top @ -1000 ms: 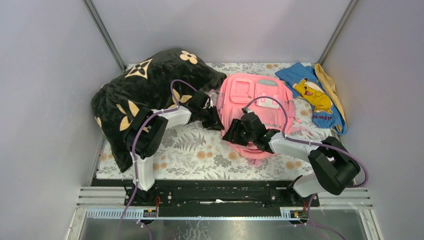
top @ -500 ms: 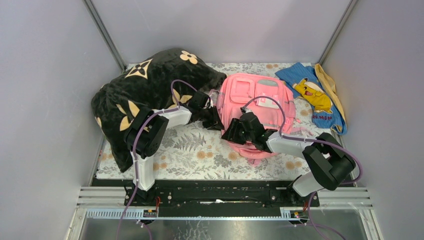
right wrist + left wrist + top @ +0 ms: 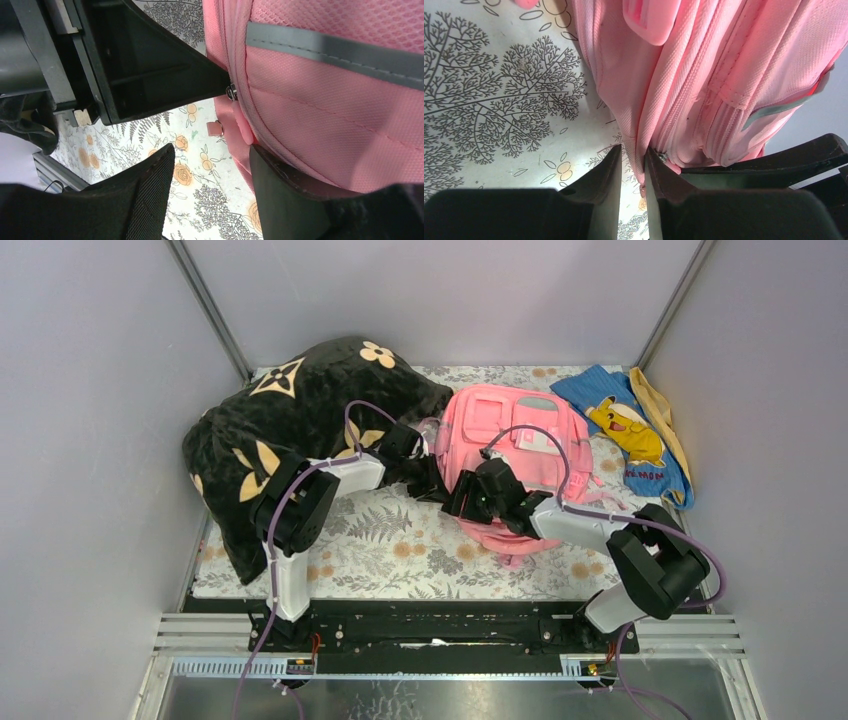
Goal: Pack the student bag
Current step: Zip the student bag at the center of the board.
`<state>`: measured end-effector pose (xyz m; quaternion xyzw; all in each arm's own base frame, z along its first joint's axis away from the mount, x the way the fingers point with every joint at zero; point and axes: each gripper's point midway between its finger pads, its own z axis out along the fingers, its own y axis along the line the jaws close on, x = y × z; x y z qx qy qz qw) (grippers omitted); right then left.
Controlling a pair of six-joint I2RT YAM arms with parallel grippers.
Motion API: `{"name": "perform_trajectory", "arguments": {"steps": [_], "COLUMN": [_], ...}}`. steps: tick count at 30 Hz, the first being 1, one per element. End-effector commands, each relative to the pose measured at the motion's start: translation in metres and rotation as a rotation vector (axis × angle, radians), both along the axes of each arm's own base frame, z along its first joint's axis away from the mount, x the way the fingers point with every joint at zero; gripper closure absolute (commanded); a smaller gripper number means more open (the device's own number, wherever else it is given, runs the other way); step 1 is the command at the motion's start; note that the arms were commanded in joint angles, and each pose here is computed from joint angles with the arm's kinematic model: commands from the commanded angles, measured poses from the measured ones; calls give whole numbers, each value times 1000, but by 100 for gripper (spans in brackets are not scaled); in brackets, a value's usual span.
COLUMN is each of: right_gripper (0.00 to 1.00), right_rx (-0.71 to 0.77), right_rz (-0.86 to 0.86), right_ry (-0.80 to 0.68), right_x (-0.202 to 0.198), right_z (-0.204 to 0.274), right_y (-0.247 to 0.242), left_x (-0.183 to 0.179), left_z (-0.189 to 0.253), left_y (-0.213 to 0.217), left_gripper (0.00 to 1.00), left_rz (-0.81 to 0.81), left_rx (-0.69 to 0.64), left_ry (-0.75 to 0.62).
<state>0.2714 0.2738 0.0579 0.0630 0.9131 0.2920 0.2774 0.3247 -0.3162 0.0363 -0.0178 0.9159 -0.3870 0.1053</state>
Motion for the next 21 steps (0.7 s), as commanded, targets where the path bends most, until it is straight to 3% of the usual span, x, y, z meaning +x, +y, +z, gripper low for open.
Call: {"name": "perform_trajectory", "arguments": {"steps": [1, 9, 14, 21], "right_gripper": [34, 31, 25, 23], "right_rx": [-90, -22, -65, -67], "right_rz": [-56, -12, -84, -116], "right_ry": [-60, -71, -31, -20], "right_x": [24, 27, 22, 14], "right_z": [-2, 1, -2, -2], "right_y": [-13, 5, -11, -21], "left_x": [-6, -4, -3, 6], "left_z": [-3, -6, -8, -4], "left_y": [-7, -9, -10, -10], "left_gripper": [72, 72, 73, 73], "left_rz": [-40, -44, -46, -29], "left_rx": [-17, -18, -16, -1], "left_ry": [3, 10, 13, -10]}}
